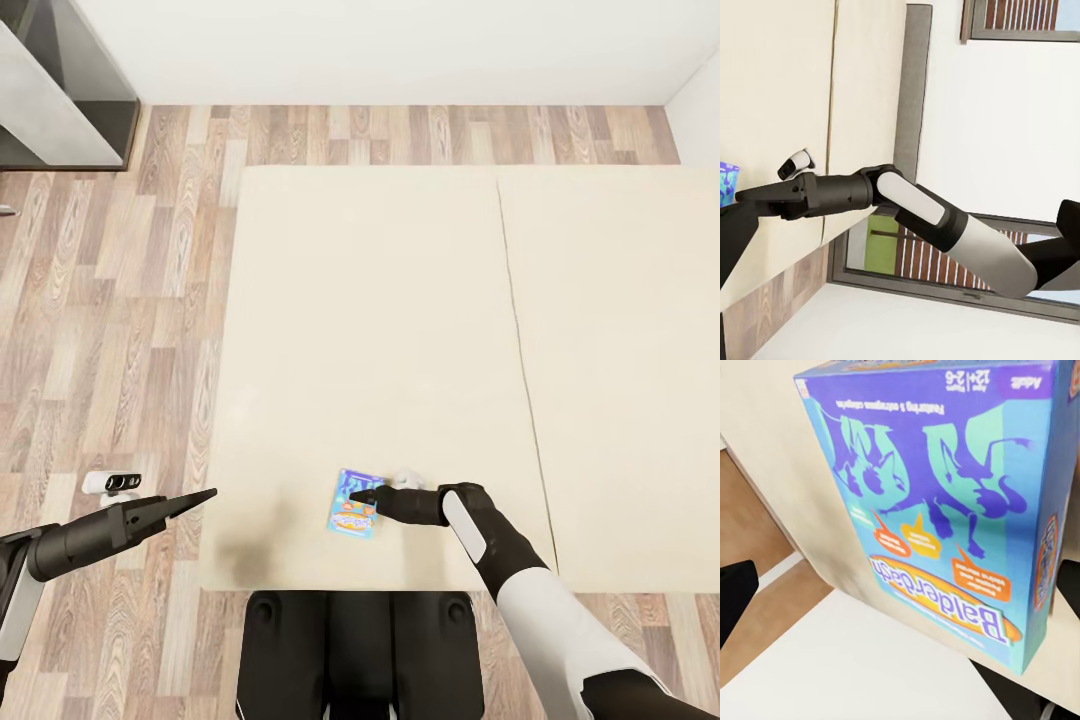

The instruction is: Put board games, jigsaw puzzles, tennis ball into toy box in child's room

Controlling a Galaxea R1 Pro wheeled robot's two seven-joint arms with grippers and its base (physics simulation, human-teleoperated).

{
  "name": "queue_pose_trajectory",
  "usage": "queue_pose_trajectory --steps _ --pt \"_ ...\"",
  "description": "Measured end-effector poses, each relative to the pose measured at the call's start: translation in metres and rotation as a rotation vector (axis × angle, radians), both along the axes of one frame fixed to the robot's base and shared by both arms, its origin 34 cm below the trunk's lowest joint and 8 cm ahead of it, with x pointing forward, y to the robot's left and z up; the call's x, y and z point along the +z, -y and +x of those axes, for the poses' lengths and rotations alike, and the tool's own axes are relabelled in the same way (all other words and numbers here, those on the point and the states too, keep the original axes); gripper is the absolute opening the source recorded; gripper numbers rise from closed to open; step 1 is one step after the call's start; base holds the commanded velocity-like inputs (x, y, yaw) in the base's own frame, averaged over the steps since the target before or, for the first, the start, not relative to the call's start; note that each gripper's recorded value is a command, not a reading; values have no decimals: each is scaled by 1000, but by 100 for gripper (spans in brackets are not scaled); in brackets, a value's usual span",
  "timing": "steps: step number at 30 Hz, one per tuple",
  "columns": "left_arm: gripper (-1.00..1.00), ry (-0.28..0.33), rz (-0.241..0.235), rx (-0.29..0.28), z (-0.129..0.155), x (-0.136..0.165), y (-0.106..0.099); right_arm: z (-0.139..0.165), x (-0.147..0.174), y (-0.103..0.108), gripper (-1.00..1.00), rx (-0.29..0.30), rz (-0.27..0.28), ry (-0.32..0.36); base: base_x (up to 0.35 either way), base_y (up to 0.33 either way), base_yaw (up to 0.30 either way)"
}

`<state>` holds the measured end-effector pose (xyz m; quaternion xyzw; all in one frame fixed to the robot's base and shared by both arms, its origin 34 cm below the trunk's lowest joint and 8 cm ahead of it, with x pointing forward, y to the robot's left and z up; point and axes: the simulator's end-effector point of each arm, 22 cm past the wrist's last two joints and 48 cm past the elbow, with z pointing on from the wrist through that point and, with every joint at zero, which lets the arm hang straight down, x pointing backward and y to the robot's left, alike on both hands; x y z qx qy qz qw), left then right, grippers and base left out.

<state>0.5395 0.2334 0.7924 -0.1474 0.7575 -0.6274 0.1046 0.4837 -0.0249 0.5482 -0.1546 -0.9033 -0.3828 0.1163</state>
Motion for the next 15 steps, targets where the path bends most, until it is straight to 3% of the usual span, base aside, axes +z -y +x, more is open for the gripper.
queue_pose_trajectory --steps 15 --pt "100 0 0 0 0 0 0 0 0 0 100 0 0 0 0 35 0"
